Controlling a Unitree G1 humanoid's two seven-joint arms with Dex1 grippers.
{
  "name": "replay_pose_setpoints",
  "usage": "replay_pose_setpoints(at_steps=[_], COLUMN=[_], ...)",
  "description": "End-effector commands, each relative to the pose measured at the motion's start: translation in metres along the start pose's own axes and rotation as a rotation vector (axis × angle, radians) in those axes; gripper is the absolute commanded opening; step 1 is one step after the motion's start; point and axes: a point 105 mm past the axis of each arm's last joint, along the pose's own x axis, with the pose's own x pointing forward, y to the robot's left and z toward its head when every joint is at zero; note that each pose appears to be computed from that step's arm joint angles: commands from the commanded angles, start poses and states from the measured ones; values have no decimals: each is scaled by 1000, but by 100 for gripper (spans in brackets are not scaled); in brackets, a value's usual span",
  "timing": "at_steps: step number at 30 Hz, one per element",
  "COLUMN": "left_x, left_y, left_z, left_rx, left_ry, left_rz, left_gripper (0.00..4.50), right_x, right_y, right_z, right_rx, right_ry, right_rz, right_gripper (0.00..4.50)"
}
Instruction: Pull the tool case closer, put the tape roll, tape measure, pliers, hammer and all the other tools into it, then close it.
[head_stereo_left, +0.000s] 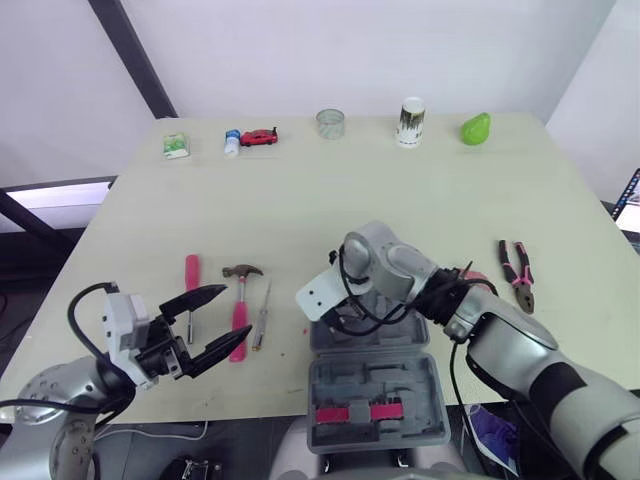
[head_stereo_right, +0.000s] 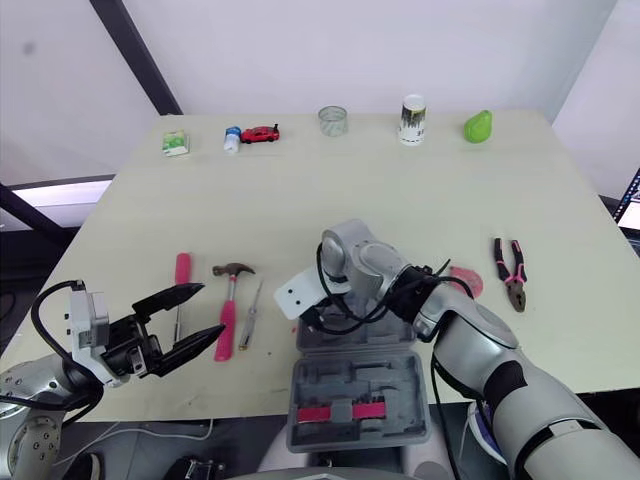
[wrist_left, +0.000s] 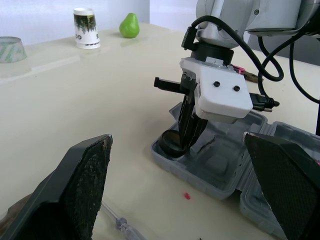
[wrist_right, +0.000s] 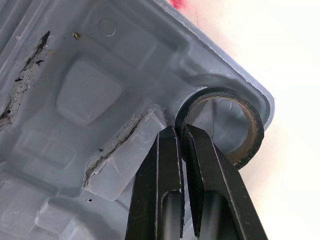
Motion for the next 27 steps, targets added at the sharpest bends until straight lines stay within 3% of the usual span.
replay_pose_setpoints(at_steps=[1, 3, 5, 10, 27], left_x=[-1, -1, -1, 0, 3], left_y=[0, 0, 0, -1, 3], left_z=[2, 2, 1, -1, -3], left_rx=[14, 12, 10, 5, 5], left_ry=[-11, -12, -14, -12, -8], left_rz=[-9, -10, -10, -11, -28], left_gripper=[450, 450, 450, 450, 450], right_x=[1, 2, 2, -1, -16], right_y=[-4, -1, 0, -1, 2], right_z=[10, 8, 7, 8, 7], right_rx=[-29, -31, -35, -41, -26], right_ry=[-26, -23, -22, -30, -72], right_rz=[-19, -11, -6, -20, -27], right_gripper=[10, 10, 53, 269, 269])
